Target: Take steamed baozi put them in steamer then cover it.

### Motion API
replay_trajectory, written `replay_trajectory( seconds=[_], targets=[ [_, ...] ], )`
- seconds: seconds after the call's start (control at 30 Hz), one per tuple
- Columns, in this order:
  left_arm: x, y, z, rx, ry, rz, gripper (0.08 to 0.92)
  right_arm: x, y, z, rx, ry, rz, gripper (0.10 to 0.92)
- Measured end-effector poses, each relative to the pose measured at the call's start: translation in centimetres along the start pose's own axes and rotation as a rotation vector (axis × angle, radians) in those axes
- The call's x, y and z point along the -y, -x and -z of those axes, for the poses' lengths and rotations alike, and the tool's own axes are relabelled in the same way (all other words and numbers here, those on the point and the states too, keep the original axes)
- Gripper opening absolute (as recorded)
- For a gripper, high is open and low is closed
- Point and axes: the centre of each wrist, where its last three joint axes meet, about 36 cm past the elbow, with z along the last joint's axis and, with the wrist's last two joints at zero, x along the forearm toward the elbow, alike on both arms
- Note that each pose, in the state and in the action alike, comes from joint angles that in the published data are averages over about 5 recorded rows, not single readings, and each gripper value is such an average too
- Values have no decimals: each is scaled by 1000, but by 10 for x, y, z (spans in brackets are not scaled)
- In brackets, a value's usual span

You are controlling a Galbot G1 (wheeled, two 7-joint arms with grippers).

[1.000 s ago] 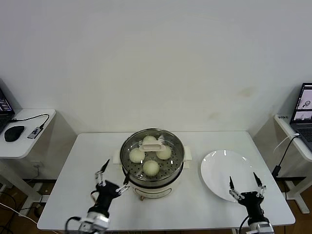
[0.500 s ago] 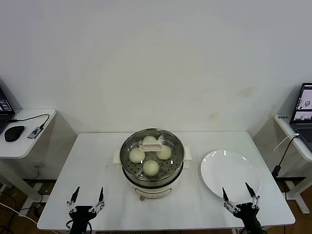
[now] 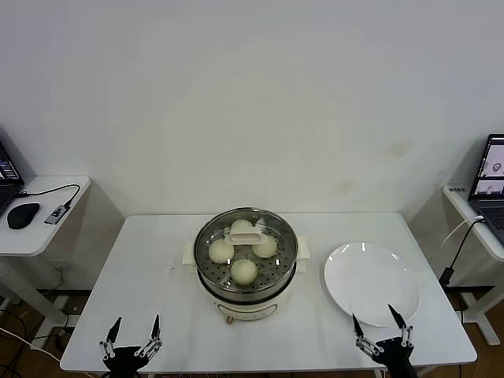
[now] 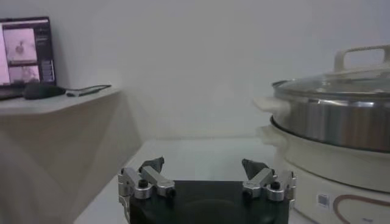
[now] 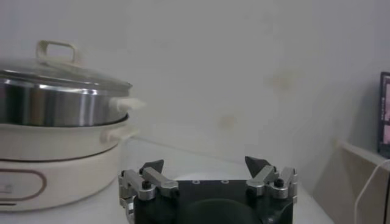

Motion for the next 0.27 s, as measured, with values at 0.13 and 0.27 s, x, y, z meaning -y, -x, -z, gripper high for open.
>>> replay_trajectory(
  seconds=[0.13,0.27],
  targets=[
    [3,0,0,-8,-21,-10,823,-4,-4,0,-28,14,18,823],
    [5,0,0,-13,-29,-20,823,-6,-6,1,-48,21,23,823]
  ],
)
